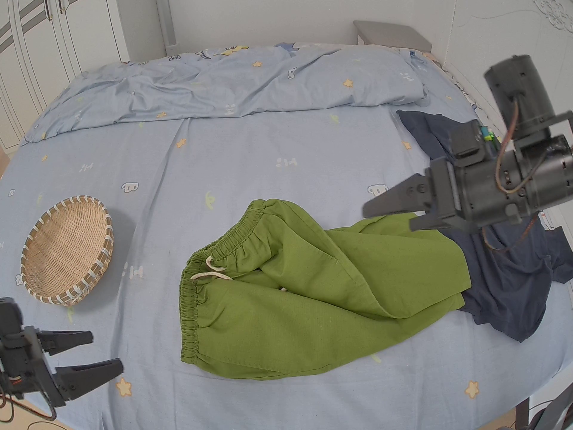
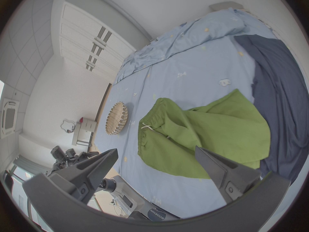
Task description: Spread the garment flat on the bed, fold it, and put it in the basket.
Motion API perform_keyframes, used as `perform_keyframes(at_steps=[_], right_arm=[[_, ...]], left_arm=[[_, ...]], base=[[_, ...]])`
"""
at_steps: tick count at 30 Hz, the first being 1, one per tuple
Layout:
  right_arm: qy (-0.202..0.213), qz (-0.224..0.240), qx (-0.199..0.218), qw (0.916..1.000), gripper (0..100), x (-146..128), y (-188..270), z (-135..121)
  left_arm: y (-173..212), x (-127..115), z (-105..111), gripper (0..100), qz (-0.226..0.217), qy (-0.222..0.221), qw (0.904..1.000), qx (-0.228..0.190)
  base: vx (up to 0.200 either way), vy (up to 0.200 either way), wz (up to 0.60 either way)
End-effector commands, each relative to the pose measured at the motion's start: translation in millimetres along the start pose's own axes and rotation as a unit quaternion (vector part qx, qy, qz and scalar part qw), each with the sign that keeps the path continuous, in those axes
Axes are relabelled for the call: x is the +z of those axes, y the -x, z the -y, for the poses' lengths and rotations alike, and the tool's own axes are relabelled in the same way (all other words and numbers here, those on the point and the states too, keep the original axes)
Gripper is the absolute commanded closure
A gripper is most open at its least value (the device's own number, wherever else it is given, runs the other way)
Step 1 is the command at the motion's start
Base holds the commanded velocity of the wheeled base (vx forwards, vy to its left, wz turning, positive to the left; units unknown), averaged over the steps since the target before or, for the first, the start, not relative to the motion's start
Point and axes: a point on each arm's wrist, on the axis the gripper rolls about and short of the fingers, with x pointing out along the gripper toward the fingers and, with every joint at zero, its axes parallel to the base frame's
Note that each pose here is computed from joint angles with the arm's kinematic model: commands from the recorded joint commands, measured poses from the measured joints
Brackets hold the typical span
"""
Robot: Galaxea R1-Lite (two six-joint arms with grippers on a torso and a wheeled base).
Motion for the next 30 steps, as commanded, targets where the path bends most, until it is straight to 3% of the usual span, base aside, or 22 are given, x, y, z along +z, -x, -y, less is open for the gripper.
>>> perform_keyframes(at_steps=[1,5,6,12,16,23,30], right_arm=[[-0.074,0.088,-0.006,0.9934,0,-53,81,64],[-0.072,0.091,-0.003,0.9933,0,-62,86,63],[-0.068,0.095,-0.001,0.9931,0,-63,89,62],[-0.068,0.087,0.0,0.9939,0,-66,86,62],[-0.067,0.083,0.001,0.9943,0,-67,85,63],[-0.068,0.085,-0.002,0.9941,0,-68,82,65],[-0.067,0.085,0.0,0.9941,0,-68,82,65]], left_arm=[[-116,2,-51,0,-0.216,0.158,0.9543,-0.133],[-137,-7,-67,0,-0.231,0.179,0.9457,-0.143],[-148,-23,-78,0,-0.254,0.193,0.9385,-0.132],[-147,-35,-100,0,-0.252,0.197,0.9407,-0.114],[-164,-45,-110,0,-0.279,0.216,0.9288,-0.113],[-169,-48,-117,0,-0.271,0.214,0.9322,-0.11],[-176,-51,-119,0,-0.279,0.217,0.9288,-0.111]], base=[[0.0,0.0,0.0],[0.0,0.0,0.0],[0.0,0.0,0.0],[0.0,0.0,0.0],[0.0,0.0,0.0],[0.0,0.0,0.0],[0.0,0.0,0.0]])
